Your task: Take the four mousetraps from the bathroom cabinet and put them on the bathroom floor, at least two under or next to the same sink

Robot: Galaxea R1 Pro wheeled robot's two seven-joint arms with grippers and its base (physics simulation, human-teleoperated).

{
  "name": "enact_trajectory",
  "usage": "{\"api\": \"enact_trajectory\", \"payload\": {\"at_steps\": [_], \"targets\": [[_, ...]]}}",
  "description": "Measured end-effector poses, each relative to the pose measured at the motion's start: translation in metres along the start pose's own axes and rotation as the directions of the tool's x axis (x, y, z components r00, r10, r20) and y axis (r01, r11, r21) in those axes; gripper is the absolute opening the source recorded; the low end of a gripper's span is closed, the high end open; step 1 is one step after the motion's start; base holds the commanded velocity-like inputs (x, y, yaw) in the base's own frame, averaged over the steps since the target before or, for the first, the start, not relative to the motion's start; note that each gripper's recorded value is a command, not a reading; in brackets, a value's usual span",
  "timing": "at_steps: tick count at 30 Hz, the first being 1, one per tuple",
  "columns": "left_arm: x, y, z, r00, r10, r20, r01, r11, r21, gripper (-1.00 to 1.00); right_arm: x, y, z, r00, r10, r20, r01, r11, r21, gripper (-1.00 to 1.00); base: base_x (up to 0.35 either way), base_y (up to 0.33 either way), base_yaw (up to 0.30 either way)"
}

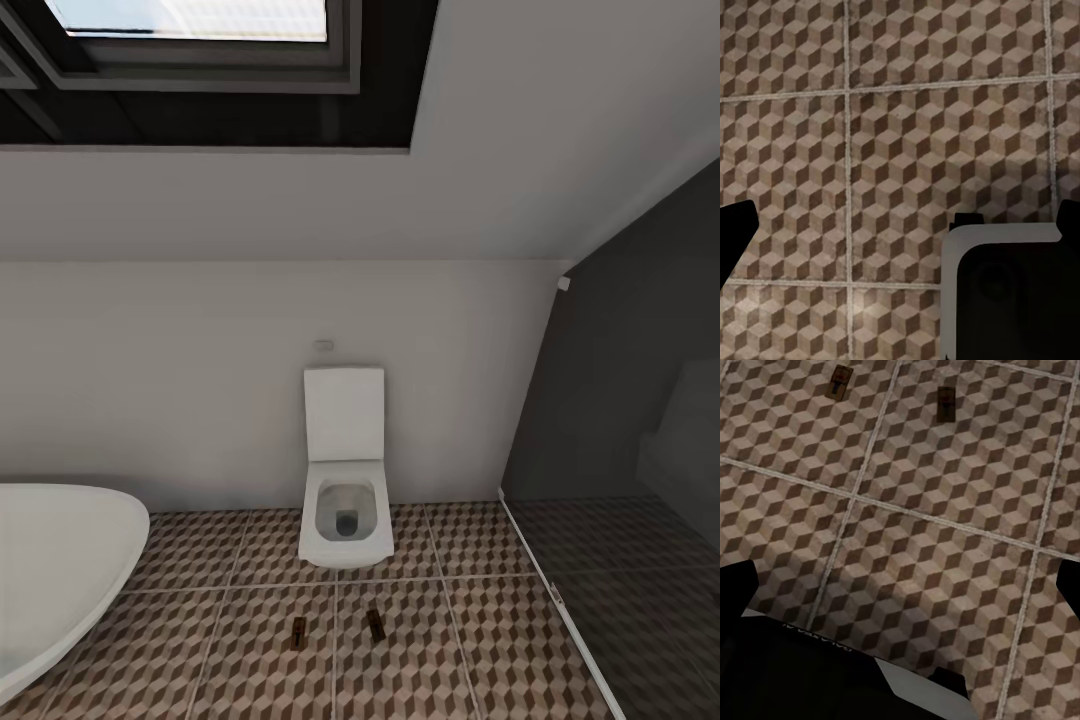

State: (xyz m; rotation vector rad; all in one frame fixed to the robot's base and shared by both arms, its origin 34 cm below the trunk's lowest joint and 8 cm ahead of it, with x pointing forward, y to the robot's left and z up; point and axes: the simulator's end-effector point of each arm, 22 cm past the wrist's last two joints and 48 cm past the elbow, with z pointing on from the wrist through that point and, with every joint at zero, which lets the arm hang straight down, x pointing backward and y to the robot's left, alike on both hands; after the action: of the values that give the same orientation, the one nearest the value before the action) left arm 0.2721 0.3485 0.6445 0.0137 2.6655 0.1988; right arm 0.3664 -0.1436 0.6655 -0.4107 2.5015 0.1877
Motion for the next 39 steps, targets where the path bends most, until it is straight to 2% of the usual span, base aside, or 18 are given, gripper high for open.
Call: {"api": "enact_trajectory", "payload": {"at_steps": [39], "targets": [[0.0,0.0,0.0,1.0,0.0,0.0,0.0,1.0,0.0,1.0,0.0,-0.0001,0.0,1.0,0.0,0.0,0.0,1.0,0.0,1.0,0.0,0.0,0.0]]}}
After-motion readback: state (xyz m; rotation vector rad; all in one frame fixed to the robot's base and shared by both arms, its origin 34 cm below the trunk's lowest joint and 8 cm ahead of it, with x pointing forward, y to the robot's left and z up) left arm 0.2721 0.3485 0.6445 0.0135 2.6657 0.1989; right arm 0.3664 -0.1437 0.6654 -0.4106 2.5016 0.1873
